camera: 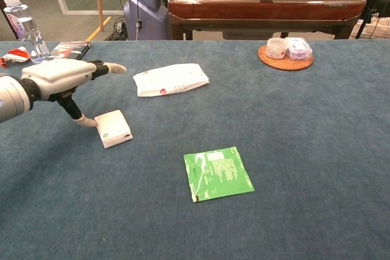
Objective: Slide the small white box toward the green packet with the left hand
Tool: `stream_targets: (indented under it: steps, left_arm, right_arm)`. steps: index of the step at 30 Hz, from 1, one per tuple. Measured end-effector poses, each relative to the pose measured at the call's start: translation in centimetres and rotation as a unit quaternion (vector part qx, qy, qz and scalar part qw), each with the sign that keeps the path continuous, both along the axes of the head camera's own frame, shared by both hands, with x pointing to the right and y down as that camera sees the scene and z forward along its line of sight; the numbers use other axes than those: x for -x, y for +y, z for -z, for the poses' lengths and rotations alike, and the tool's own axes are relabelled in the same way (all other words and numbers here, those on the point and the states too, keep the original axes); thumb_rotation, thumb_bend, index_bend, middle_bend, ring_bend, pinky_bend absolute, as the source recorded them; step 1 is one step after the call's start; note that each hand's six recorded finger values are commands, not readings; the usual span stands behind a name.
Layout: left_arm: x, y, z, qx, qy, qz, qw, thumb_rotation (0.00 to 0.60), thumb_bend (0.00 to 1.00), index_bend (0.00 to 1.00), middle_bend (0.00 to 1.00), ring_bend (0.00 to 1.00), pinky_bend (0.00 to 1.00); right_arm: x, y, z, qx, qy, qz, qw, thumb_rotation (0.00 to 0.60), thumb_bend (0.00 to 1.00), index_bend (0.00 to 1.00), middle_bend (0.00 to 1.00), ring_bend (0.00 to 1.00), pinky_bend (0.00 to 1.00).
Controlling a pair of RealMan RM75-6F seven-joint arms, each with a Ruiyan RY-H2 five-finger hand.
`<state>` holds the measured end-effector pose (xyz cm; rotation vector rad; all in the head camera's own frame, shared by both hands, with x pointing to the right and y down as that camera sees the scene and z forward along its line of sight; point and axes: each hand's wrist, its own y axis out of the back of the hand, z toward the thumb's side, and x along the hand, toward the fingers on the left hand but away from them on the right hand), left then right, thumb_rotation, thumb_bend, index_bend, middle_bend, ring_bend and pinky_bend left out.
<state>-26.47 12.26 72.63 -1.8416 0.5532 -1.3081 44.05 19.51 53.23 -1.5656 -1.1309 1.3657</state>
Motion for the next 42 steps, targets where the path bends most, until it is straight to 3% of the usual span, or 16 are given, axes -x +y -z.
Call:
stream_targets:
  steps: [42]
  left_arm:
    - [-10.2,-0.8,-1.1,-0.017,0.008,-0.076,0.9969,0.6,0.0,0.0,0.0,0.0,0.16]
  right_arm:
    - [-1.3,-0.3,2.4,-0.031,-0.009,-0.021,0.9993,0.6,0.0,0.43,0.29,0.22,0.23]
